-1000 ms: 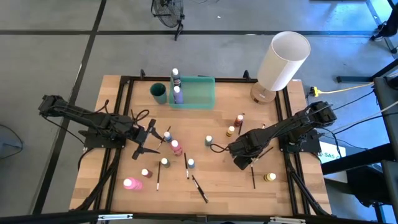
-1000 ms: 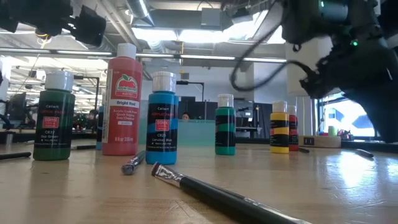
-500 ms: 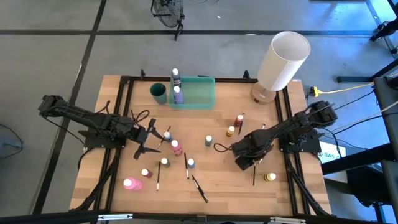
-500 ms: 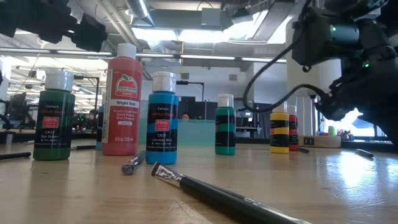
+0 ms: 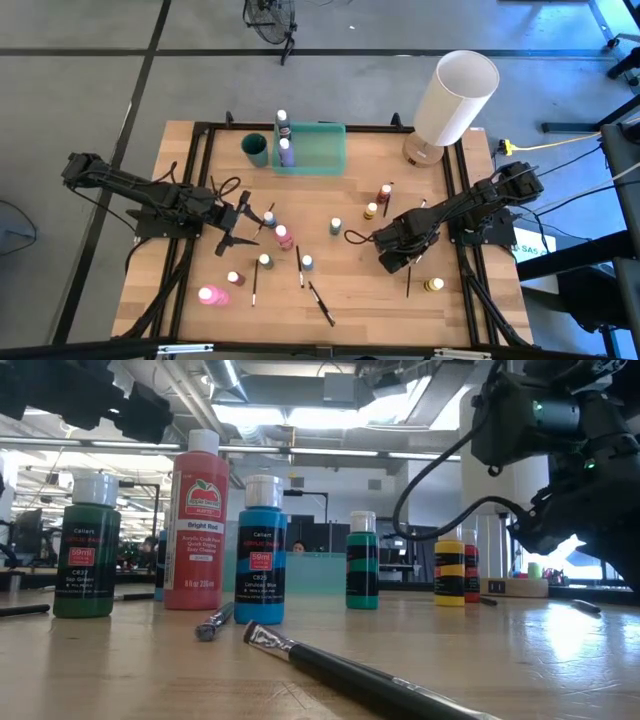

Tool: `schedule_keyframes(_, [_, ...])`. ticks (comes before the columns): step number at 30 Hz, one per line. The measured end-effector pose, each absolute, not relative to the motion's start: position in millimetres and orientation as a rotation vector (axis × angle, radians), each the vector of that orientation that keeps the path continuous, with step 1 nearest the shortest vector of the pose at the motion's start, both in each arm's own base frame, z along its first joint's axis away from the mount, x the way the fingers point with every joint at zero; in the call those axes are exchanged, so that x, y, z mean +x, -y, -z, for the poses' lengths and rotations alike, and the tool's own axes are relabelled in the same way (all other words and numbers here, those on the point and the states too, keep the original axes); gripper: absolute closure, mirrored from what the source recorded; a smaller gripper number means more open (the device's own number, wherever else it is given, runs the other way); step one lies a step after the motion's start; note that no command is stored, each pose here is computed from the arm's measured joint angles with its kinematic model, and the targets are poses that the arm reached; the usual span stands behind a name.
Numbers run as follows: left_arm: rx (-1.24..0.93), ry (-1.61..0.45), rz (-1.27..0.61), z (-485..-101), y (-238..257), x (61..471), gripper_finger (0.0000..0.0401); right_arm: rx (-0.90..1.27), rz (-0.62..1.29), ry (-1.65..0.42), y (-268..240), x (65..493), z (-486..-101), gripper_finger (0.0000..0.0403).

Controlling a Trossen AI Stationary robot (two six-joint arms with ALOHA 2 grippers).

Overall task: Pick & Place Paint Supplies
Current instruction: Put the silver paintbrush into the green cup

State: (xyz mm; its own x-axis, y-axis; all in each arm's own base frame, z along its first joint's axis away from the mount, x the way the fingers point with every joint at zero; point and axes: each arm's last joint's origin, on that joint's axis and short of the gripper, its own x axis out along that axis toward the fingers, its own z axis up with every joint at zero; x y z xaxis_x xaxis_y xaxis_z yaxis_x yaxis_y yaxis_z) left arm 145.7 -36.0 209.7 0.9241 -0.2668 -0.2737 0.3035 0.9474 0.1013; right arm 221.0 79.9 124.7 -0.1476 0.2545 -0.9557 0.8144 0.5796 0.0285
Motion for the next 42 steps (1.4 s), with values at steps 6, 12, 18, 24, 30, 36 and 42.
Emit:
schedule_keyframes(6, [0.143,-0.26,0.294,-209.7,36.0,145.7,0.0155,0.914,0.589,-1.662,-80.6,225.2,-124.7,0.0234])
schedule_keyframes(12, [0.143,-0.261,0.294,-209.6,36.0,145.7,0.0153,0.941,0.47,-1.558,-82.4,238.5,-125.6,0.0234])
schedule_keyframes(18, [0.143,-0.261,0.294,-209.6,36.0,145.7,0.0155,0.94,0.404,-1.498,-83.9,245.4,-126.2,0.0234])
schedule_keyframes(24, [0.144,-0.261,0.293,-209.6,36.0,145.7,0.0153,0.95,0.423,-1.494,-81.4,245.8,-125.9,0.0234])
schedule_keyframes(30, [0.144,-0.261,0.293,-209.6,36.0,145.7,0.0153,0.951,0.446,-1.482,-77.3,246.7,-125.7,0.0234])
schedule_keyframes(36, [0.144,-0.262,0.293,-209.6,36.0,145.7,0.0154,0.879,0.437,-1.452,-74.6,247.8,-125.9,0.0234])
schedule_keyframes(42, [0.144,-0.262,0.293,-209.5,36.0,145.7,0.0153,0.855,0.418,-1.412,-74.3,251.0,-126.4,0.0234])
